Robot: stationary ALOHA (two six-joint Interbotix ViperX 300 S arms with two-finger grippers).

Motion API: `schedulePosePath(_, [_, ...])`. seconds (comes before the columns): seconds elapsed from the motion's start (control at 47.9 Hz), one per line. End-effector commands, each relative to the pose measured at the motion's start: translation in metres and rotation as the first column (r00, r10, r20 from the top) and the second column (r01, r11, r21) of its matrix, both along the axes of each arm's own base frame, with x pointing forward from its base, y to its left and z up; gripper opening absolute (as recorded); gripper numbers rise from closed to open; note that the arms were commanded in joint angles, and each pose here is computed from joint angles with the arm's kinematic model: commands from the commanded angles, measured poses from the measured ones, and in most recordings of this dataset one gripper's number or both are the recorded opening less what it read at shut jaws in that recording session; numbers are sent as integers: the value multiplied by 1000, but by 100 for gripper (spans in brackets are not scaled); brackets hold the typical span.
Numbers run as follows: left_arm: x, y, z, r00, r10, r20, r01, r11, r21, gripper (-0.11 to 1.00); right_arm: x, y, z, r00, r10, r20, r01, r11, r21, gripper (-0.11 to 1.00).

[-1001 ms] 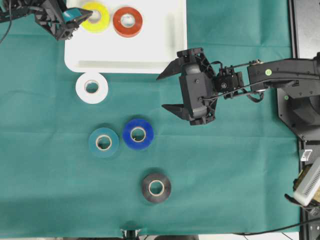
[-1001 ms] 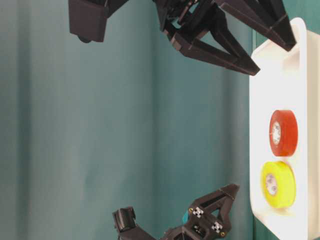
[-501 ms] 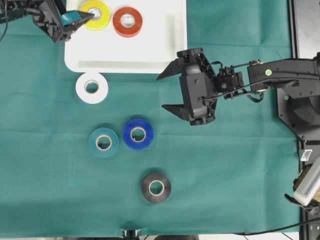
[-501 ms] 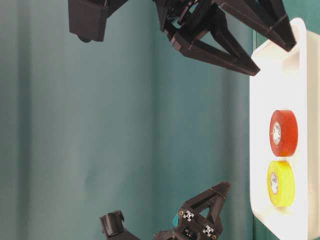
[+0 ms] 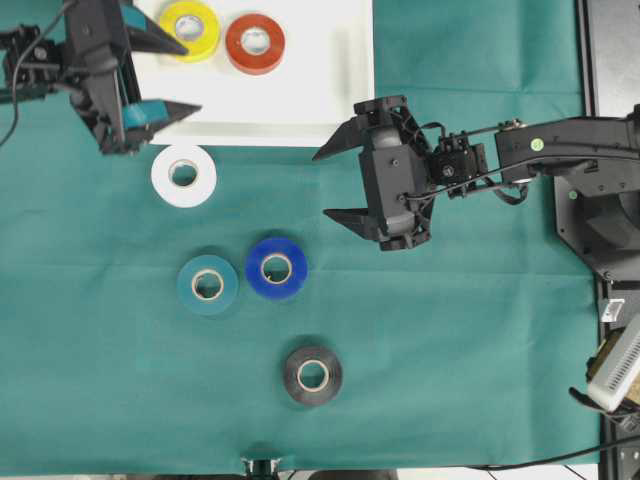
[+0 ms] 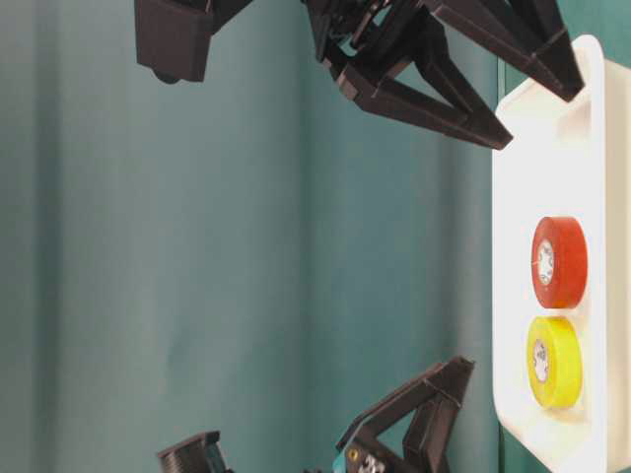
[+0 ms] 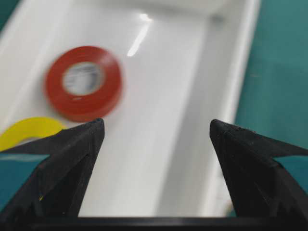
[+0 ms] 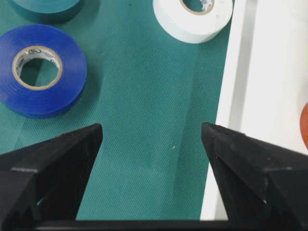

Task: Put the tape alternately from left to right into the white case.
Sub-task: 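Release the yellow tape and pull the left gripper back, then move the right gripper down toward the teal tape roll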

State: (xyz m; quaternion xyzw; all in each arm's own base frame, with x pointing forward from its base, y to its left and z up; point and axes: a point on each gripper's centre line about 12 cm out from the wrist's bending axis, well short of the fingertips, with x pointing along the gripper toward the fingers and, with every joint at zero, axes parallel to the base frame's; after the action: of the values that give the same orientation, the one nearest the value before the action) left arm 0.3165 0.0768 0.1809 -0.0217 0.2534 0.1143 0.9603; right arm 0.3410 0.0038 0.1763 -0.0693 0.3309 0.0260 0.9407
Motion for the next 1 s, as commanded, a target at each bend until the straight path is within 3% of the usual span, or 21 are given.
schedulePosePath(0.0, [2, -14, 13, 998, -46, 41, 45, 999, 11, 96, 1, 1, 11, 999, 2, 38, -3, 1000, 3, 84])
schedulePosePath(0.209, [3, -48, 13, 988, -148, 43, 147, 989, 12, 96, 2, 1, 12, 999, 4, 44, -4, 1000, 4, 84])
schedulePosePath(0.48, [1, -87, 9, 963, -269, 30, 269, 963, 8, 96, 2, 2, 12, 999, 7, 48, -7, 1000, 6, 84])
schedulePosePath(0.98, [-3, -91, 3, 960, -281, 15, 281, 960, 5, 96, 2, 2, 12, 999, 8, 51, -8, 1000, 6, 84])
